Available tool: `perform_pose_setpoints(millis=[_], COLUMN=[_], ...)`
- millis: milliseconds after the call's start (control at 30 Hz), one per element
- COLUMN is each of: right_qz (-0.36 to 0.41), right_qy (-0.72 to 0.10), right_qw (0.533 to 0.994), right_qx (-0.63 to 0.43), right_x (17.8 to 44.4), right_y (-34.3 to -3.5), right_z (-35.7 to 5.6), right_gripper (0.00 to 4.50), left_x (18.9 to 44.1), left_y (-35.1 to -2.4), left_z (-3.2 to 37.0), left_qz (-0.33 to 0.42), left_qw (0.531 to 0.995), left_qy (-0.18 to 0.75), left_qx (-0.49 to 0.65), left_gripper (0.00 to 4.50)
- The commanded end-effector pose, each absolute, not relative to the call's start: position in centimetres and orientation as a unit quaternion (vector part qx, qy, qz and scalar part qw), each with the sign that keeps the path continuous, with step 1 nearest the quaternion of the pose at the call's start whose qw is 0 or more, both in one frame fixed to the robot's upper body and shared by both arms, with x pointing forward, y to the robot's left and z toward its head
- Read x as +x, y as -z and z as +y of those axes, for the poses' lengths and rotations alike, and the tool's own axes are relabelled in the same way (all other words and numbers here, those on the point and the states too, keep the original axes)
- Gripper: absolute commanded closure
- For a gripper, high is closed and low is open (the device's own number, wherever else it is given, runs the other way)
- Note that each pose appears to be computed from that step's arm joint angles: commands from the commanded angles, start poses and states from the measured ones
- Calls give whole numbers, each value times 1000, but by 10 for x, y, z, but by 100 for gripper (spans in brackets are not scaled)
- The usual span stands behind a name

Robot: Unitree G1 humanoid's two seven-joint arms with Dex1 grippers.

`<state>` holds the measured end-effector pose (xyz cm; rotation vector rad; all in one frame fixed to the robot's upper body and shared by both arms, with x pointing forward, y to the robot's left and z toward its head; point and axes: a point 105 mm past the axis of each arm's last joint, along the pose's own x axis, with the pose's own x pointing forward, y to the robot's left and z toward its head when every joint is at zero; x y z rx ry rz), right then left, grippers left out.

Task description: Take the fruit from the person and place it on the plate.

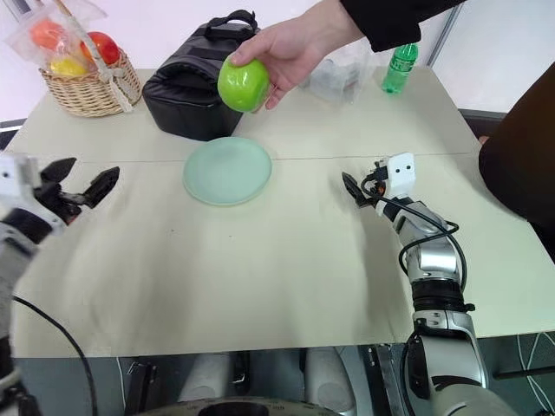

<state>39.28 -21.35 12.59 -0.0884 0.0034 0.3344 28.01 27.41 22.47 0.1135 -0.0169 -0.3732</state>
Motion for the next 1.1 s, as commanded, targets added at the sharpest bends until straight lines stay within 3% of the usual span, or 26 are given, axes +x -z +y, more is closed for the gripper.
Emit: perform_pose_setpoints(millis=[33, 233, 500, 800, 1100], right_qz=[-27, -30, -46, -87, -83], right_qy=[-167, -187, -394, -467, -480], right_qw=[984, 981, 917, 875, 865], right_qx=[-58, -48, 40, 97, 118], right_x=[392, 385, 330, 302, 306], right_y=[-144, -160, -245, -299, -299], right_z=[-214, -209, -126, -87, -65], right_gripper=[4, 4, 4, 4, 4], left_x=[258, 249, 258, 261, 261], left_y=[-243, -249, -248, -246, -245], left_z=[260, 266, 275, 273, 270], left_qz=[7, 48, 45, 41, 31], left_qw=[961, 954, 960, 961, 964], left_qy=[272, 287, 266, 265, 260], left_qx=[48, 65, 71, 64, 58], left_gripper=[0, 0, 0, 0, 0])
